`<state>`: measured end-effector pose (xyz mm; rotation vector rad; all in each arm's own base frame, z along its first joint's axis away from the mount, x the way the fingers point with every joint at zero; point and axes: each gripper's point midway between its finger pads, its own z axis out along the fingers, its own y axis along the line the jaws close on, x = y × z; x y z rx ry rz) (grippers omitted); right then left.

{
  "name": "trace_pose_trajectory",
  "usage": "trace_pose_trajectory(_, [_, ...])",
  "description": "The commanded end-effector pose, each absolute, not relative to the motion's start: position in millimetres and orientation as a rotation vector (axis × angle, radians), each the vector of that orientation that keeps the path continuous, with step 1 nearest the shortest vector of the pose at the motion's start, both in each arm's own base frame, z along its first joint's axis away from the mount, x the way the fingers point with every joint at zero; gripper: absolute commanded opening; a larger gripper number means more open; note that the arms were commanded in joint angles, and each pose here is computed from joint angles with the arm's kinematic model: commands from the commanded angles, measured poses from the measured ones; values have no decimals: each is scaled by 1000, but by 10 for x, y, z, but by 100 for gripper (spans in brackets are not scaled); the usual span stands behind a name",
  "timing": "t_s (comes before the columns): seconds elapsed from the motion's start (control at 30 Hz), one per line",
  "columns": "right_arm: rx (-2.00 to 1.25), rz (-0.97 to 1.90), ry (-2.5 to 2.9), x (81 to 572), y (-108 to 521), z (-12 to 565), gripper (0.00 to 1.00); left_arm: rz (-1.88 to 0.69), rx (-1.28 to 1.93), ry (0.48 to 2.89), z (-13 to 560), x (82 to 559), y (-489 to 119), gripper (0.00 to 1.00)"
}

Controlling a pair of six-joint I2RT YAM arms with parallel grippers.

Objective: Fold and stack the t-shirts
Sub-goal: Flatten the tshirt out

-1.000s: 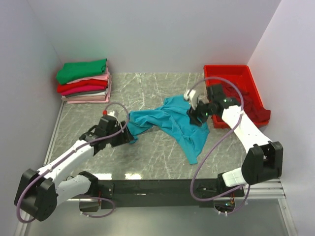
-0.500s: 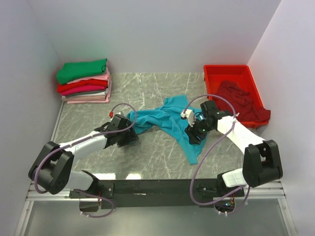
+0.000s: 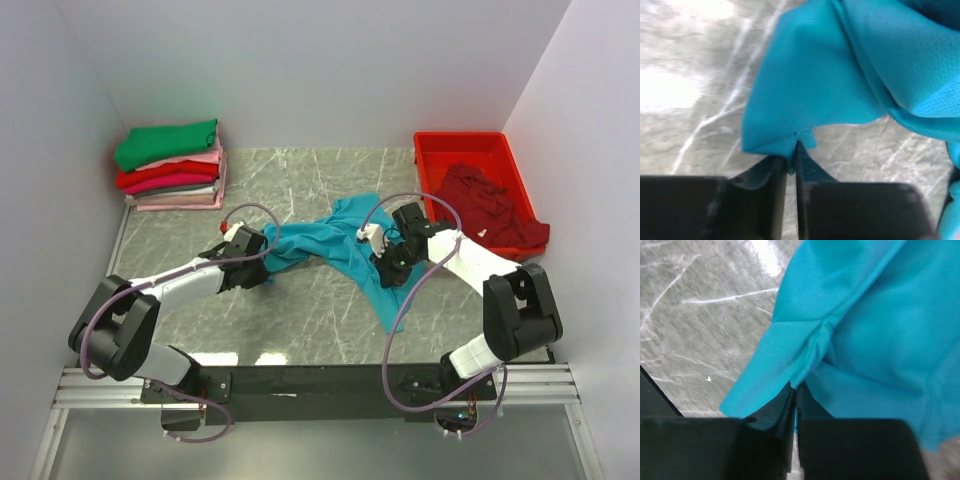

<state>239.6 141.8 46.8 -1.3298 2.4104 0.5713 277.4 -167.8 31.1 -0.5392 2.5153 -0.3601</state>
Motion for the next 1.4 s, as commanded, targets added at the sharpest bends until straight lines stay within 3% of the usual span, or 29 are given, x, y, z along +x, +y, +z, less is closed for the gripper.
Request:
trace_pose_trajectory(0.0, [-1319, 482, 2300, 2610, 1447, 878, 1, -312, -523, 2417, 611, 2928, -1587, 11])
trace_pose_trajectory(0.07, [-1304, 413, 2259, 2701, 1407, 1115, 0, -295, -515, 2366, 788, 3006, -1504, 1])
trace_pose_trajectory(0.23, [-1234, 196, 2143, 3093, 1312, 1758, 0, -343, -558, 2215, 1345, 3340, -1163, 0])
trace_pose_trajectory(0.33, [-1102, -7, 1992, 3706, 1279, 2583, 0, -433, -526, 2109, 1939, 3754, -1030, 0])
trace_pose_trajectory(0.37, [-1064, -43, 1958, 3831, 1269, 2798, 0, -517, -460, 2028, 2465, 3946, -1097, 0])
trace_pose_trajectory(0.4, [-1011, -98, 1930, 3955, 1219, 3029, 0, -509, -475, 2034, 2554, 4081, -1000, 0])
trace_pose_trajectory(0.43, [-946, -118, 1834, 4106, 1238, 3521, 0, -560, -434, 1921, 3171, 4233, -1015, 0])
trace_pose_trajectory(0.6, [-764, -153, 1575, 4071, 1167, 4837, 0, -669, -305, 1690, 4523, 4266, -1010, 0])
trace_pose_trajectory(0.7, [-721, -141, 1431, 3750, 1105, 5345, 0, -675, -263, 1536, 5148, 3924, -896, 0])
trace_pose_trajectory(0.8, [-714, -141, 1347, 3358, 995, 5480, 0, -665, -249, 1468, 5255, 3540, -814, 0])
trace_pose_trajectory(0.9, [-764, -175, 1336, 3057, 869, 5221, 0, -655, -273, 1544, 4747, 3313, -791, 0])
trace_pose_trajectory(0.93, [-875, -161, 1361, 2907, 896, 4883, 0, -654, -297, 1659, 4216, 3322, -818, 0])
trace_pose_trajectory(1.0, [-1024, -135, 1410, 2745, 942, 4401, 0, -669, -319, 1738, 3779, 3078, -832, 0])
trace_pose_trajectory(1.03, [-1180, -115, 1498, 2557, 920, 3832, 0, -708, -361, 1868, 3172, 2992, -903, 0])
trace_pose_trajectory(1.1, [-1365, 16, 1542, 2265, 1029, 3231, 0, -809, -385, 1978, 2687, 2665, -1034, 1])
trace_pose_trajectory(1.13, [-1486, 119, 1660, 1945, 989, 2635, 0, -950, -409, 2126, 2188, 2405, -1226, 2])
trace_pose_trajectory(1.17, [-1568, 164, 1666, 1797, 988, 2404, 0, -1025, -437, 2202, 1974, 2213, -1309, 9])
trace_pose_trajectory(1.2, [-1617, 239, 1720, 1610, 974, 2074, 1, -1094, -497, 2320, 1609, 1899, -1377, 27])
trace_pose_trajectory(1.23, [-1654, 271, 1778, 1468, 920, 1897, 33, -1214, -518, 2379, 1546, 1666, -1485, 38])
trace_pose_trajectory(1.27, [-1646, 278, 1819, 1428, 887, 1809, 44, -1234, -547, 2405, 1484, 1534, -1493, 48])
trace_pose_trajectory(1.3, [-1644, 265, 1860, 1386, 831, 1708, 49, -1231, -526, 2359, 1548, 1434, -1473, 67])
trace_pose_trajectory(1.37, [-1614, 264, 1877, 1363, 822, 1701, 55, -1142, -563, 2320, 1742, 1340, -1362, 89])
